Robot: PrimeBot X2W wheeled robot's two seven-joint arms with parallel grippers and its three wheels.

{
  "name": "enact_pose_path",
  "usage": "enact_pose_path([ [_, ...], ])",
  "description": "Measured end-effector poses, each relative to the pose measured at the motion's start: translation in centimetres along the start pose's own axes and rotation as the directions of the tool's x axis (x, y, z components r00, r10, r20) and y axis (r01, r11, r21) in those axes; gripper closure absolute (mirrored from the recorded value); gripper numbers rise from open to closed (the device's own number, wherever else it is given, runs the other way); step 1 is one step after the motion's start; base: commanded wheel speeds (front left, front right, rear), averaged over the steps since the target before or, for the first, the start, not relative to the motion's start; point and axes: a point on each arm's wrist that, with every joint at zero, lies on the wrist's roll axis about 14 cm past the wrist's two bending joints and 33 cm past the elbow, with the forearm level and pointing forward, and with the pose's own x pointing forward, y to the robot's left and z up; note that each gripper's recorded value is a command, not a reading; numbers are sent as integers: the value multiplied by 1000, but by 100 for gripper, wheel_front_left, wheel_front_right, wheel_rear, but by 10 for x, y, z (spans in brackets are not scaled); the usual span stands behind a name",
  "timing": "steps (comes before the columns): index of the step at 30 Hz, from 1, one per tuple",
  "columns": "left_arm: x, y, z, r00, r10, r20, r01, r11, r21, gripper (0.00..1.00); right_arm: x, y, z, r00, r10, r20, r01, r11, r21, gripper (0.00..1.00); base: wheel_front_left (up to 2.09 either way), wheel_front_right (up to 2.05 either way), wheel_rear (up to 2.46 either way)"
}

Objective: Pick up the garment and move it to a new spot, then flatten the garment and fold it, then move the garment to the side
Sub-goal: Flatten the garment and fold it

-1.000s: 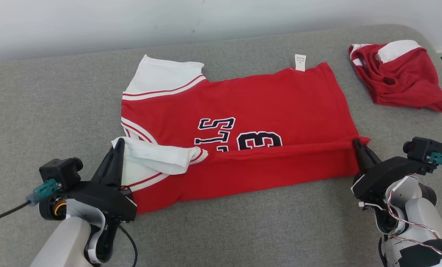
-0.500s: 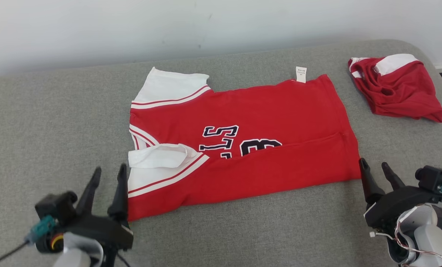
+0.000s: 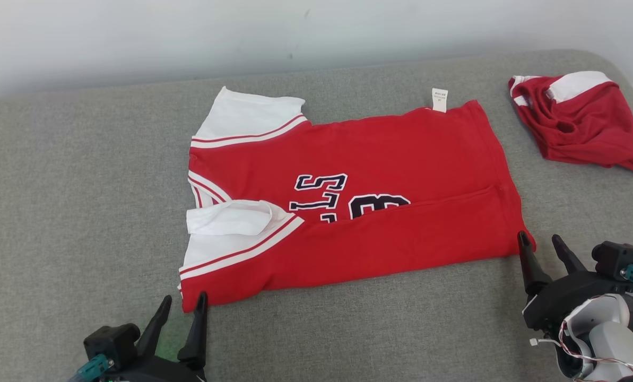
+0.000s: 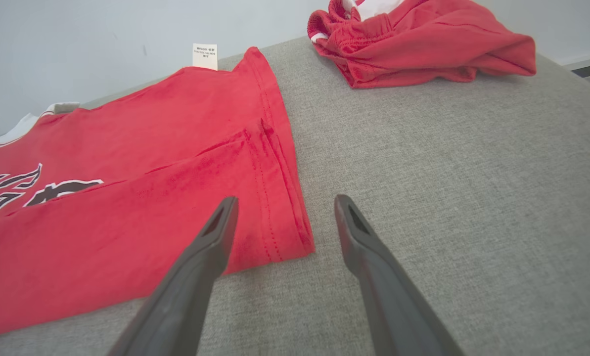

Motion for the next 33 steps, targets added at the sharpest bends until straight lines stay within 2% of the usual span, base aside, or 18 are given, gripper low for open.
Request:
enact_pose_path([
  [10, 14, 11, -21, 996, 33, -80, -32, 999, 11, 0, 15, 4, -19, 998, -9, -59, 9, 1000, -1, 0, 0, 0, 0],
  [11, 15, 11, -23, 996, 33, -86, -32, 999, 10, 0, 16, 4, -22, 998, -12, -69, 12, 1000, 1, 15, 0, 0, 0],
  [12, 17, 10, -24, 995, 30, -91, -30, 1000, 6, 0, 16, 5, -25, 997, -11, -76, 11, 1000, 1, 70, 0, 0, 0],
  [13, 17, 10, -25, 995, 32, -95, -32, 999, 3, 26, 17, 7, -26, 997, -8, -82, 8, 1000, 2, 95, 0, 0, 0],
  [14, 18, 10, -25, 995, 34, -93, -34, 999, 1, 74, 18, 9, -26, 997, -4, -78, 5, 1000, 3, 100, 0, 0, 0],
  [15, 18, 10, -24, 995, 35, -90, -35, 999, 0, 100, 18, 10, -25, 997, -2, -76, 2, 1000, 4, 100, 0, 0, 0],
  [24, 12, 12, -15, 997, 47, -55, -47, 999, -2, 100, 11, 16, -18, 999, 13, -30, -12, 999, 36, 100, 0, 0, 0],
  [33, -16, 22, 5, 995, 92, 28, -91, 996, -12, 100, -14, 24, -20, 999, 47, -3, -47, 996, 76, 100, 0, 0, 0],
])
